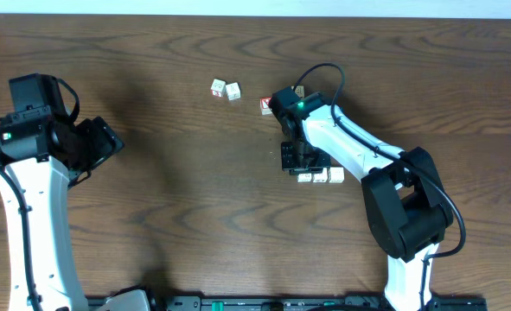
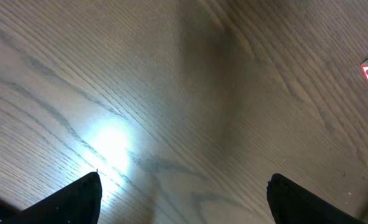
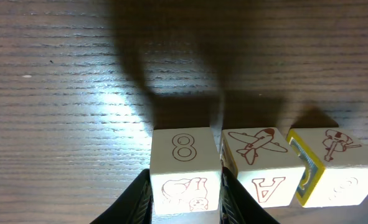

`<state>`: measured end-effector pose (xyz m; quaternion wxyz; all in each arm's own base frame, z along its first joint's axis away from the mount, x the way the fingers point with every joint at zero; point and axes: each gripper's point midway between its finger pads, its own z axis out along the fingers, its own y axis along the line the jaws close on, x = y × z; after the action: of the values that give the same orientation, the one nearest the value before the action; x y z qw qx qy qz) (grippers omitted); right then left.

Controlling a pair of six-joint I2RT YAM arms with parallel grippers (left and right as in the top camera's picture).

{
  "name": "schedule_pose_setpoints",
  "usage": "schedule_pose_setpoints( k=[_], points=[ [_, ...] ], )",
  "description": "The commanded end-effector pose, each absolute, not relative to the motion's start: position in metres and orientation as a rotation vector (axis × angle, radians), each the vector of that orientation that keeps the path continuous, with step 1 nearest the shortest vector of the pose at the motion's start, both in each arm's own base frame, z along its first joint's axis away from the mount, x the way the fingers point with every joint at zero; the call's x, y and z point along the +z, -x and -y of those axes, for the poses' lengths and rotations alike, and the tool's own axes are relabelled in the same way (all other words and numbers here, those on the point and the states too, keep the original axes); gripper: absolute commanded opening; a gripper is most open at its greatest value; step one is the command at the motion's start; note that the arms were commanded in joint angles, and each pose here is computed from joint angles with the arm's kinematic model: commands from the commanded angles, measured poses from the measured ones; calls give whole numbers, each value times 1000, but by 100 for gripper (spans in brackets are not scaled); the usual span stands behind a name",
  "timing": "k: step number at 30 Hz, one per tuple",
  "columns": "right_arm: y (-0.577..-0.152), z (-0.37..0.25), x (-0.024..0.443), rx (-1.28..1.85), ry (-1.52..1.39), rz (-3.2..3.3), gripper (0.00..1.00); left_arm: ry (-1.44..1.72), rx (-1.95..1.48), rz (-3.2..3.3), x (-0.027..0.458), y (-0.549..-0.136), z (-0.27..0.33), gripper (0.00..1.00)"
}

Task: Lift 3 blocks
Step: 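Lower the elephant block beside the airplane block and hold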

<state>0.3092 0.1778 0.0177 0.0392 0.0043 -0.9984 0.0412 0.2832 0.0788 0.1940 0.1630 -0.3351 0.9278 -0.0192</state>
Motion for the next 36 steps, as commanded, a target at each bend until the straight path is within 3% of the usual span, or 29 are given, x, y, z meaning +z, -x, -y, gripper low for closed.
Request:
schedule_pose_setpoints(
  k=[1,36],
  points=[
    [-310,-170,15,167,-23,3057,26,973,-49,-2635,197,-284,-81,85],
    [-306,-179,15,90,50,3037,30,973,-49,-2635,197,-284,-81,85]
  ],
)
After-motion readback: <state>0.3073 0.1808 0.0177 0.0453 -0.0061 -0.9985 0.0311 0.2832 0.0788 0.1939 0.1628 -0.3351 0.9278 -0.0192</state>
